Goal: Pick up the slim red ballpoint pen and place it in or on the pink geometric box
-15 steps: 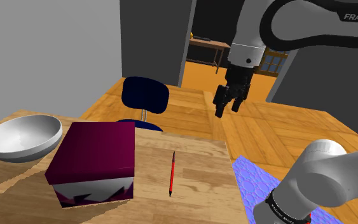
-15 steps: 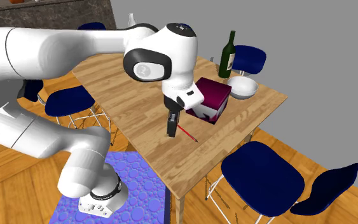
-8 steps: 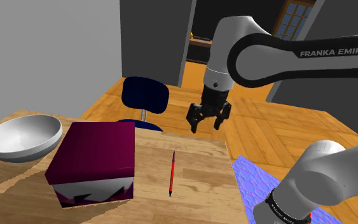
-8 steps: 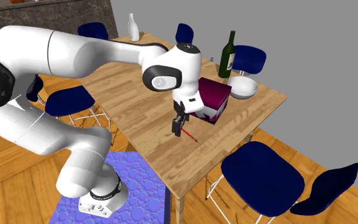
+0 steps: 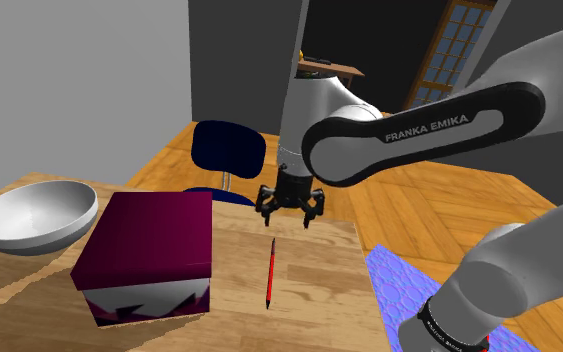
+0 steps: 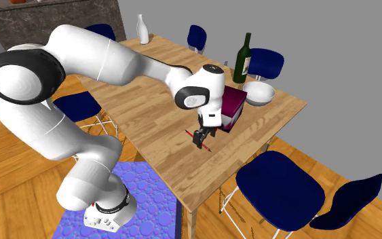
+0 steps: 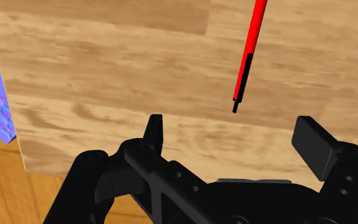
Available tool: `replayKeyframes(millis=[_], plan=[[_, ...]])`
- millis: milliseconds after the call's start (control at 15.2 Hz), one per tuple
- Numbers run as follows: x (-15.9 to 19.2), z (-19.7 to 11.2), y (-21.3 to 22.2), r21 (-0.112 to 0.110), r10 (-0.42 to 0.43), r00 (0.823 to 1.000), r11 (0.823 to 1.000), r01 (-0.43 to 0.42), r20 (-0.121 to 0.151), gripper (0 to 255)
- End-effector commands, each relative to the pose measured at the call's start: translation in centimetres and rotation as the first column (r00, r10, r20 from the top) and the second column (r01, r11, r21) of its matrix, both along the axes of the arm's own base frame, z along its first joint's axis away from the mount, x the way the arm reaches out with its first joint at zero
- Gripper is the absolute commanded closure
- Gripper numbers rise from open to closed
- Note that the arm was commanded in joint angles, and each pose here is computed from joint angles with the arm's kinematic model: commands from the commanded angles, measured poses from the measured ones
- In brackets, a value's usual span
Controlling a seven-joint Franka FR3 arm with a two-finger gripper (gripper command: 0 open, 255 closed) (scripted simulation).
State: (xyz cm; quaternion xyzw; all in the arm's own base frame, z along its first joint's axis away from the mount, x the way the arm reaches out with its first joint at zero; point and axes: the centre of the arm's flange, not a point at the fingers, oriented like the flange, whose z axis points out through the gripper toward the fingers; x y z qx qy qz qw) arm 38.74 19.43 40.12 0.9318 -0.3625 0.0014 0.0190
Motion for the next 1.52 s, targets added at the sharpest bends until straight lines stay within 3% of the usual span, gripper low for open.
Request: replayKeyframes(millis=[0,594,1056,1122,1452], plan=[[1.4,-2.1,1.0,-0.010,-0.088,0.996,0.996,0.088,0.012,0],[1.8,-6.6,1.0,-0.013,-0.110,0.994,0.994,0.110,0.014,0],[1.8,-6.6,1.0,-0.013,-0.110,0.994,0.994,0.110,0.014,0],[1.8,-6.6,1.0,-0.013,-0.110,0.994,0.994,0.110,0.014,255],[1.7,-6.5,1.0,-0.013,-0.110,0.994,0.994,0.110,0.014,255]])
